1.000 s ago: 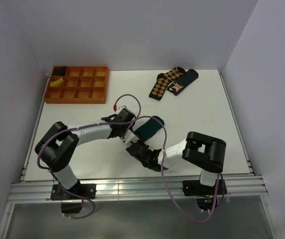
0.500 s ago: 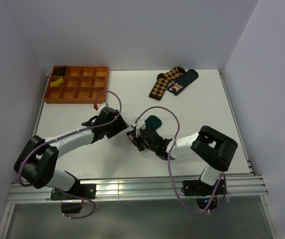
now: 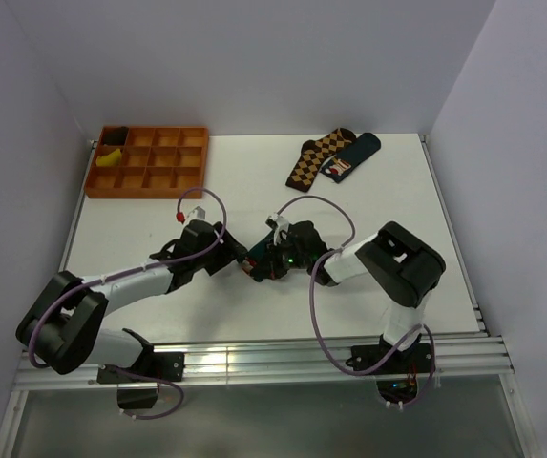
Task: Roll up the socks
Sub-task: Roll the sock at the center of the board.
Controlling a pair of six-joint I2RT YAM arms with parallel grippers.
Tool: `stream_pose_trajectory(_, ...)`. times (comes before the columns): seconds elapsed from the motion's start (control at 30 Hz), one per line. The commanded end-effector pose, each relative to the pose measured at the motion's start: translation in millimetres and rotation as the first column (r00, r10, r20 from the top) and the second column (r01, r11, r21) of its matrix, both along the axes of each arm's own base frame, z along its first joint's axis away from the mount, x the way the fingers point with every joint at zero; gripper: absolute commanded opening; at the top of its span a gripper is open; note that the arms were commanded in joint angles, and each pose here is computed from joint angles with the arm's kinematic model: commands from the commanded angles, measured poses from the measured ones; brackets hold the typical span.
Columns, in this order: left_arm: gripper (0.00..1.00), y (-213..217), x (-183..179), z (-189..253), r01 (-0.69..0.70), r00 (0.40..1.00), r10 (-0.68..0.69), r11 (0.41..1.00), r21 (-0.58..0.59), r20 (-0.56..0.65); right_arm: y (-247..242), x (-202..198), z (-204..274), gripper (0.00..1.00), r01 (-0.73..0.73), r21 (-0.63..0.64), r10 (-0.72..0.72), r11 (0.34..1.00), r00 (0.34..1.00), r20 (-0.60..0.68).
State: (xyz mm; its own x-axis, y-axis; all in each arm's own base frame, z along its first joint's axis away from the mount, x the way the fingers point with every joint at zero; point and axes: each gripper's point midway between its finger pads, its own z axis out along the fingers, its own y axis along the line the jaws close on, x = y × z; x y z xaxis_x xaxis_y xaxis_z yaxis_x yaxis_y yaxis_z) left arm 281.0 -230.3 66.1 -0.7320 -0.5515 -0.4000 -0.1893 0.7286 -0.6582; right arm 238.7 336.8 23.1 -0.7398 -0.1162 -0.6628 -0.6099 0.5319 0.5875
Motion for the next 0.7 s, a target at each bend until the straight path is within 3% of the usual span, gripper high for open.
stream_pose_trajectory(0.0, 0.69, -13, -1, 17, 0.028, 0.998, -0.023, 0.996, -0.084, 0.062, -8, -34, -28, 0.0, -0.048, 0.015, 0.05, 0.999, 0.961, -0.273)
stream_pose_trajectory(0.67, 0.67, -16, -7, -21, 0.024, 1.0, -0.024, 0.999, -0.022, -0.013, -33, -22, -61, 0.0, 0.107, 0.026, -0.077, 0.994, 0.839, -0.539)
